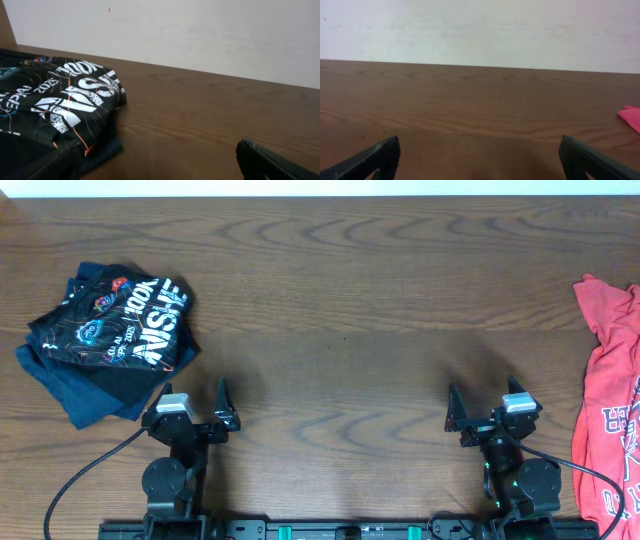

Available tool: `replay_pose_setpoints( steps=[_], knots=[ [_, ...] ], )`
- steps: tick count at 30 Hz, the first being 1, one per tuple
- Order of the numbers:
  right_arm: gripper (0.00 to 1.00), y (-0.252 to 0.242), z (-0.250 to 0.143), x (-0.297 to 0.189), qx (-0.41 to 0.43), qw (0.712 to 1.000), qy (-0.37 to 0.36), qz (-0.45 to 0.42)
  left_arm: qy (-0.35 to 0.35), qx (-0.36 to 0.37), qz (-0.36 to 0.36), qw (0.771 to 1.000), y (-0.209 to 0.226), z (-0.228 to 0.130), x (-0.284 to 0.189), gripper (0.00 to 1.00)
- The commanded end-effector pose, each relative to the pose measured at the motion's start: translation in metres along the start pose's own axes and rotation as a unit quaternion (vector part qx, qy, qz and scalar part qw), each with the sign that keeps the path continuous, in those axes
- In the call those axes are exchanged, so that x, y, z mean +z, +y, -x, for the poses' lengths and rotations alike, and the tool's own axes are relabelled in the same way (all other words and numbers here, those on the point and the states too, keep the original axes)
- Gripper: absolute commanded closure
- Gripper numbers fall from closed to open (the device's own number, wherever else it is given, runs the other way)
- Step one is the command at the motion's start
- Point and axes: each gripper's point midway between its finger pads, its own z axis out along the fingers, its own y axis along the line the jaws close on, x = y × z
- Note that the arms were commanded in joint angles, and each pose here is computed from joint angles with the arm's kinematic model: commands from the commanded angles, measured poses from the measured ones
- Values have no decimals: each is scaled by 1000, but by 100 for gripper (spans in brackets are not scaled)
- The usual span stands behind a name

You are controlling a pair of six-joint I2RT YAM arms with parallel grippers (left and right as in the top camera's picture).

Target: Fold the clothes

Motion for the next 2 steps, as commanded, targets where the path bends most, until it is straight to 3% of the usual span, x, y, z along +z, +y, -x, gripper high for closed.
replay_pose_setpoints(
  steps=[1, 2],
  knots=[
    [1, 3, 0, 0, -6, 1000, 0, 6, 23, 7, 12, 1000, 6, -14, 0, 2],
    [1, 3, 0, 0, -6, 1000, 0, 6, 23, 7, 12, 1000, 6, -14, 0, 2]
  ],
)
